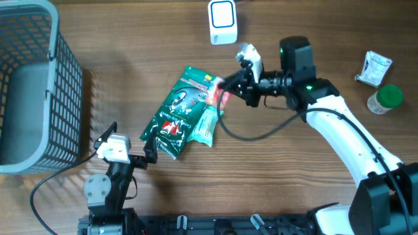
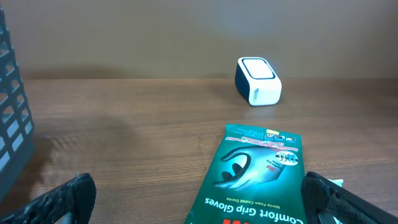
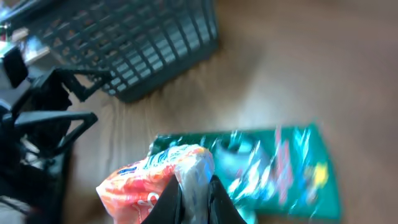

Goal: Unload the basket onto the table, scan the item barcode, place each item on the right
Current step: 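Grasp the small red-and-white box with the right gripper, then lift the red-and-white box up to the white scanner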

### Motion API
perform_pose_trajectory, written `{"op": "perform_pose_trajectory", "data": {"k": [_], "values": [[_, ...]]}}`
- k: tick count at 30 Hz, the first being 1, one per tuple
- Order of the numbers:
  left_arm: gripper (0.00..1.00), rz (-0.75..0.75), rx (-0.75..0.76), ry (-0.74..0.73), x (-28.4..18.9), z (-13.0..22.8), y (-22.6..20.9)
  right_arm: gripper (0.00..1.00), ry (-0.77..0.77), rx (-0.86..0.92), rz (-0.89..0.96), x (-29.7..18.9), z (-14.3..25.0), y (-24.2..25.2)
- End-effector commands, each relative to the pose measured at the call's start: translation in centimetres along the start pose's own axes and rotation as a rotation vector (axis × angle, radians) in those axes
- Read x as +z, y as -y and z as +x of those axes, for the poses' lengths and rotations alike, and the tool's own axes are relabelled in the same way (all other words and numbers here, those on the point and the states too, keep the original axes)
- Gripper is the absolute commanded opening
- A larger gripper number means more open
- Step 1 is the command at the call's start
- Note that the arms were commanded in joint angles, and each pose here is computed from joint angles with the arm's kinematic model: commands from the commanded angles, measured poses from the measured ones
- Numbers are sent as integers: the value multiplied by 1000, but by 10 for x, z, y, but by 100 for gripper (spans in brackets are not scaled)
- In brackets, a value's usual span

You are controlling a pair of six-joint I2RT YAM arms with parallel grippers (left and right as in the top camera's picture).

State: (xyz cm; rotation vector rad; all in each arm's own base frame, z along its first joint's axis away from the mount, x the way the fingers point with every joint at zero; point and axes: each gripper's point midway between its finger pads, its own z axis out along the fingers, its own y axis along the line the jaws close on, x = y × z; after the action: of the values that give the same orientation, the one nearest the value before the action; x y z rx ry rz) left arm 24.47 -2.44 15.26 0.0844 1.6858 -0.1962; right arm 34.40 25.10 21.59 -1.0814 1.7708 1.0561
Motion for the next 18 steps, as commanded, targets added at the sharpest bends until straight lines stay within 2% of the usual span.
{"op": "perform_pose_trajectory", "data": {"k": [1, 4, 9, 11, 14, 16, 18], "values": [[100, -4, 1, 2, 0, 1, -1, 4, 141, -258, -151, -4, -36, -27], [100, -4, 1, 2, 0, 1, -1, 4, 249, -393, -301, -15, -58, -55], [100, -4, 1, 2, 0, 1, -1, 4, 234, -293, -313, -15, -59, -55], [100, -4, 1, 2, 0, 1, -1, 4, 198, -116, -122, -7, -60, -20], [100, -4, 1, 2, 0, 1, -1, 4, 154, 246, 427, -17, -39, 75], [100, -4, 1, 2, 0, 1, -1, 4, 99, 296, 746, -35, -16, 111], [100, -4, 1, 2, 0, 1, -1, 4, 86, 249, 826, -31, -18, 110]]}}
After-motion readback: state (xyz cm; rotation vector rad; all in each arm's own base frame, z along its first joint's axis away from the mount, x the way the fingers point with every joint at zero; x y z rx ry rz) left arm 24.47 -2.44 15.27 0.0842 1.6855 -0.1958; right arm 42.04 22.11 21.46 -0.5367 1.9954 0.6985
